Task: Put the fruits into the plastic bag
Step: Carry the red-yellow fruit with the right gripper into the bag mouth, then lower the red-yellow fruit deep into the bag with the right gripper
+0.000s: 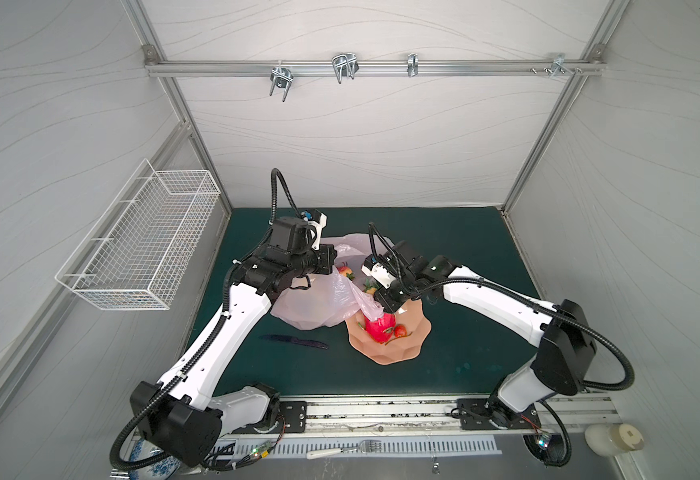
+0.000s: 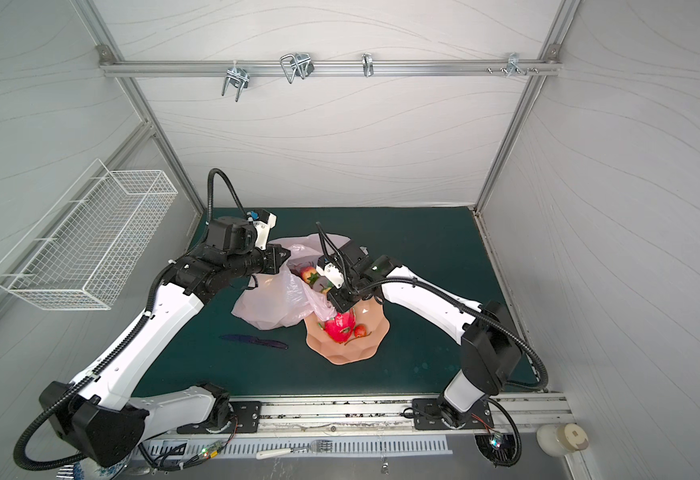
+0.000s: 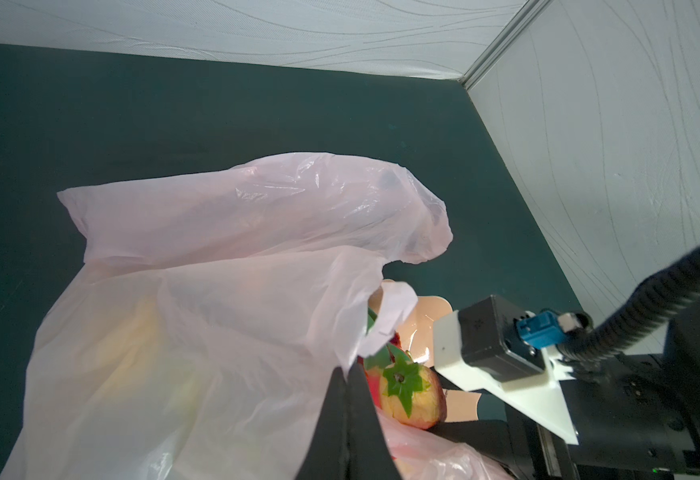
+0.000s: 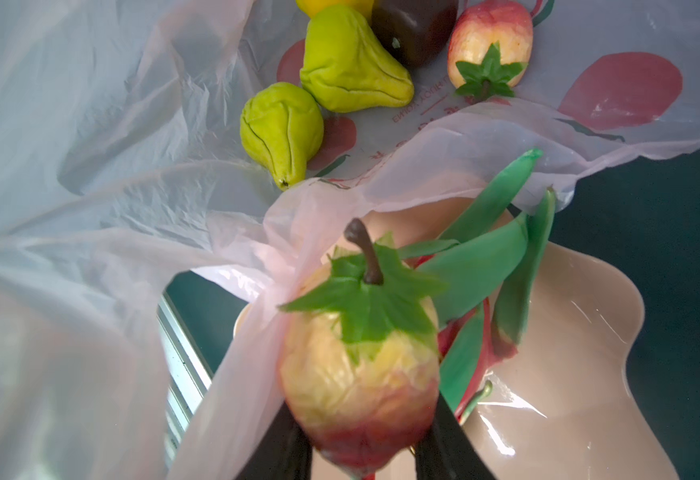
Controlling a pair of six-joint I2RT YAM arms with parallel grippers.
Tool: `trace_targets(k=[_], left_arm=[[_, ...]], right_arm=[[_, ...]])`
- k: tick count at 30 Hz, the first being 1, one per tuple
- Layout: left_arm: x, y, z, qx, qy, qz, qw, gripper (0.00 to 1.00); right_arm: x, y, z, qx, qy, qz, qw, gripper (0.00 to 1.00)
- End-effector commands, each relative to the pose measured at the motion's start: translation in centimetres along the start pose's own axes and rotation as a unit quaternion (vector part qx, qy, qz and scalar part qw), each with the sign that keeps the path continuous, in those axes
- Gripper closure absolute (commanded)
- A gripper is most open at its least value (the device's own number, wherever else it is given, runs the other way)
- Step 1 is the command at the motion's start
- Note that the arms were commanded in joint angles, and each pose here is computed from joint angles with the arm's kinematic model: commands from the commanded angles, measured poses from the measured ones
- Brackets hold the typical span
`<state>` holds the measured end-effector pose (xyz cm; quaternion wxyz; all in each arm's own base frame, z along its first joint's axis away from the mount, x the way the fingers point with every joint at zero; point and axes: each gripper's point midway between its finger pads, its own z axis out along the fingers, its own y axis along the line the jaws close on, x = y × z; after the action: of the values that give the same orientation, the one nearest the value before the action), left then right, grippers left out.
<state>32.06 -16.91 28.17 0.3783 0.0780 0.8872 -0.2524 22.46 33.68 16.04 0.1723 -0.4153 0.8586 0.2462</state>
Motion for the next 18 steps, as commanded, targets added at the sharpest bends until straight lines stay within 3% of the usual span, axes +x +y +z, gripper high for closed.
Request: trace_targets(k=[1, 8, 18], left_arm=[[-2.1, -1.4, -1.2, 0.017, -0.032, 0.014, 0.999, 1.00], [-1.2, -1.5, -1.4, 0.025, -0.026, 0.021, 0.999, 1.00], [-0.3, -1.1, -1.6, 0.016, -0.020, 0.026, 0.999, 1.00]], right_arm=[[-0.7, 1.5, 0.2, -0.039, 0.004, -0.004, 0.999, 0.89], [-2.3, 1.4, 0.5, -0.062, 0.014, 0.007, 0.998, 0.89], [-3.7, -1.6, -1.4, -0.096, -0.005, 0.075, 0.993, 0.89]])
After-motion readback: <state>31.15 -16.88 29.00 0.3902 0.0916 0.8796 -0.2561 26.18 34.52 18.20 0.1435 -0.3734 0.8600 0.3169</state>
